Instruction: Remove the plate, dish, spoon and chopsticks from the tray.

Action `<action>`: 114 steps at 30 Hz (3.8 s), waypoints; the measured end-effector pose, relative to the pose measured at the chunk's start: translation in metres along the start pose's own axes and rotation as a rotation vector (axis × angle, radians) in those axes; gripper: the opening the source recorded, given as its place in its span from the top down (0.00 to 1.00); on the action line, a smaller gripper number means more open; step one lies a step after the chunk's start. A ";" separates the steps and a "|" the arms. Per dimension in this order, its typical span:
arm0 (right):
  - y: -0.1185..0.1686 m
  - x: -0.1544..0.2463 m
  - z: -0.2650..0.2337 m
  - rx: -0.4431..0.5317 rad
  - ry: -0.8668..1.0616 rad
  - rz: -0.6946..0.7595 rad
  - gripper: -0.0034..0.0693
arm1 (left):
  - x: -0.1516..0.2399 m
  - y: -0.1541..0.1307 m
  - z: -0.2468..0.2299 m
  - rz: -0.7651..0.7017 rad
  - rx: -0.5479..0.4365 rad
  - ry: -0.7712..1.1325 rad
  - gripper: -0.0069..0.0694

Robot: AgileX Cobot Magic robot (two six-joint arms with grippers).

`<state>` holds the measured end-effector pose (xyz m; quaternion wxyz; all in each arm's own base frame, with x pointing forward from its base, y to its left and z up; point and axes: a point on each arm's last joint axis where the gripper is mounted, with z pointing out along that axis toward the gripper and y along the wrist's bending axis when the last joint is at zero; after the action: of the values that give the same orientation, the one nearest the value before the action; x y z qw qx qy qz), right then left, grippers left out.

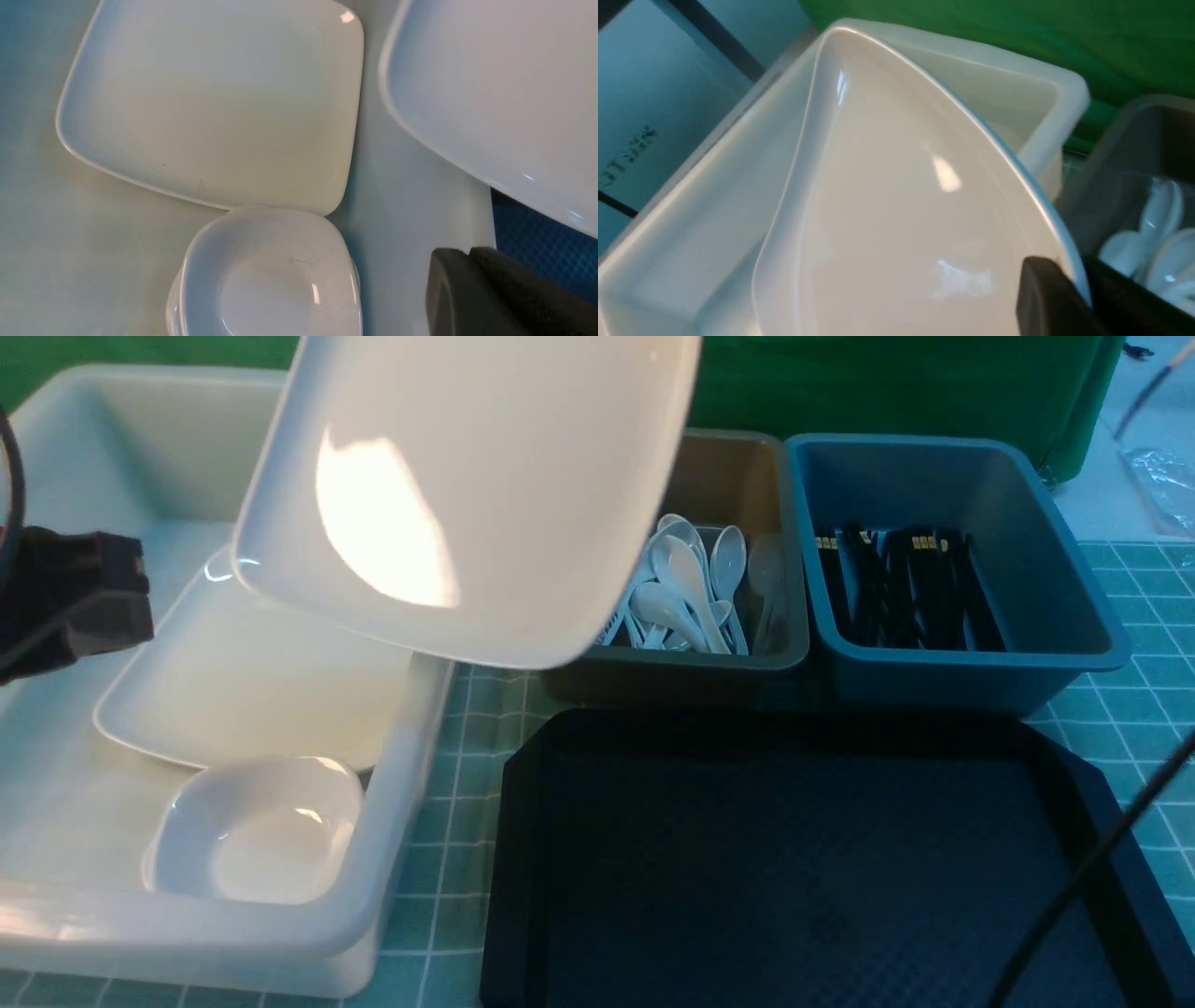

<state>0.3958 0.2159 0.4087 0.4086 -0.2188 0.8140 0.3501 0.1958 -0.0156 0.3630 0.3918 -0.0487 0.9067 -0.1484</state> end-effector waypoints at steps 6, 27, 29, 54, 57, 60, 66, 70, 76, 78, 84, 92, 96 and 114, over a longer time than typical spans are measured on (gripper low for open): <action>0.002 0.009 0.076 -0.058 -0.008 0.037 0.87 | 0.002 -0.002 -0.009 0.007 0.006 -0.016 0.90; 0.007 0.061 0.175 -0.042 -0.067 0.026 0.87 | 0.006 -0.003 -0.010 0.008 0.009 0.017 0.90; 0.006 0.064 0.180 -0.037 -0.070 0.007 0.87 | 0.006 -0.003 -0.010 0.008 0.009 0.017 0.90; 0.028 0.078 0.191 -0.013 -0.035 -0.225 0.74 | 0.006 -0.003 -0.010 0.008 0.009 0.017 0.90; 0.028 0.078 0.191 -0.015 -0.026 -0.225 0.65 | 0.006 -0.003 -0.010 0.017 0.009 0.017 0.90; 0.028 0.080 0.191 -0.020 -0.007 -0.221 0.62 | 0.006 -0.003 -0.010 0.022 0.009 0.017 0.90; 0.028 0.082 0.191 -0.027 0.018 -0.214 0.62 | 0.006 -0.003 -0.010 0.022 0.009 0.018 0.90; 0.028 0.084 0.189 -0.036 0.049 -0.208 0.61 | 0.007 -0.003 -0.010 0.023 0.010 0.031 0.90; 0.029 0.093 0.188 -0.054 0.164 -0.184 0.61 | 0.009 -0.003 -0.010 0.023 0.012 0.053 0.90; 0.029 0.097 0.187 -0.060 0.202 -0.170 0.61 | 0.009 -0.003 -0.010 0.023 0.012 0.055 0.90; 0.031 0.096 0.180 -0.066 0.244 -0.168 0.61 | 0.009 -0.003 -0.010 0.027 0.012 0.055 0.90; 0.022 0.086 0.162 -0.026 0.297 -0.152 0.61 | 0.009 -0.003 -0.010 0.046 0.012 0.055 0.90; 0.018 0.088 0.160 -0.015 0.339 -0.149 0.61 | 0.009 -0.003 -0.010 0.046 0.012 0.054 0.90; 0.048 0.023 0.044 0.257 0.329 -0.319 0.64 | 0.006 0.011 0.013 0.005 -0.097 0.136 0.90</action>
<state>0.3743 0.2787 0.3906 0.3450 -0.3445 0.8626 0.1347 0.2012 -0.0089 0.3471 0.3267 -0.0552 0.9375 -0.1064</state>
